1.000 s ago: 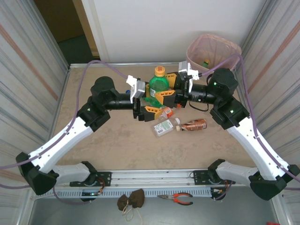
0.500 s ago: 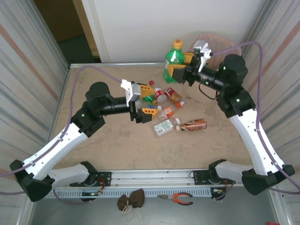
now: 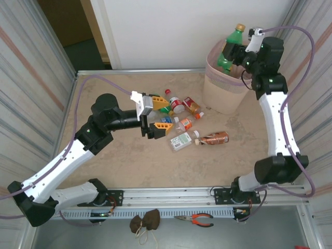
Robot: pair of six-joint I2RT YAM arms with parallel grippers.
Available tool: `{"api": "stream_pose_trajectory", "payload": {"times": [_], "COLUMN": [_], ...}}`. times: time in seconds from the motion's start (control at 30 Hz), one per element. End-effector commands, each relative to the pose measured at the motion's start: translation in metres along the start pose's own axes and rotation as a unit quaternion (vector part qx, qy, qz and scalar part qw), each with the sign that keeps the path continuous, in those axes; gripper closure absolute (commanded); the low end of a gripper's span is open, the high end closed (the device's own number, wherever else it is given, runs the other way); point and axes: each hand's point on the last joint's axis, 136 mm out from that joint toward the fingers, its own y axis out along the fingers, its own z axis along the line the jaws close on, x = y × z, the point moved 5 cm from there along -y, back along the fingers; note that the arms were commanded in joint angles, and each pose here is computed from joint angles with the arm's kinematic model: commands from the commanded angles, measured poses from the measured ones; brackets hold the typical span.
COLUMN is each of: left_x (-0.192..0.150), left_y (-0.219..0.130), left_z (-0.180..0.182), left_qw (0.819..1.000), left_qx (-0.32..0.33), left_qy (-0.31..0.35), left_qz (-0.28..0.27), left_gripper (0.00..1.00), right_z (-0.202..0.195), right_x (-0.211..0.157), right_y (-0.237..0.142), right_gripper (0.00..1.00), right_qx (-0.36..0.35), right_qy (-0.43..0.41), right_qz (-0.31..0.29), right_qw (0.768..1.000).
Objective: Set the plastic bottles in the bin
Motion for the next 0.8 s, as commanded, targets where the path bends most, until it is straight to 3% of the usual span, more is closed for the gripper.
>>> {"api": "stream_pose_trajectory", "payload": {"times": [0.0, 0.17, 0.43, 0.77], "left_x": [-0.001, -0.005, -0.014, -0.024], "left_y": [-0.005, -0.006, -0.007, -0.009], "left_z": [-0.001, -0.001, 0.0, 0.003], "left_qw": [1.0, 1.0, 1.0, 0.999], "left_qx": [0.012, 0.014, 0.024, 0.038], "left_qy": [0.007, 0.001, -0.01, -0.016], "left_qz": [-0.004, -0.003, -0.003, 0.004], "left_gripper": [0.17, 0.17, 0.17, 0.18], "right_z": [-0.028, -0.065, -0.119, -0.144], "right_x": [0.004, -0.003, -0.033, -0.078], "right_y": [0.012, 0.036, 0.067, 0.093], "right_gripper": [0.66, 0.68, 0.71, 0.63], "right_qx": [-0.053, -0.137, -0.313, -0.356], "right_qy": [0.042, 0.072, 0.116, 0.117], "right_qz": [0.013, 0.04, 0.111, 0.175], "right_qw": [0.998, 0.987, 0.936, 0.911]}}
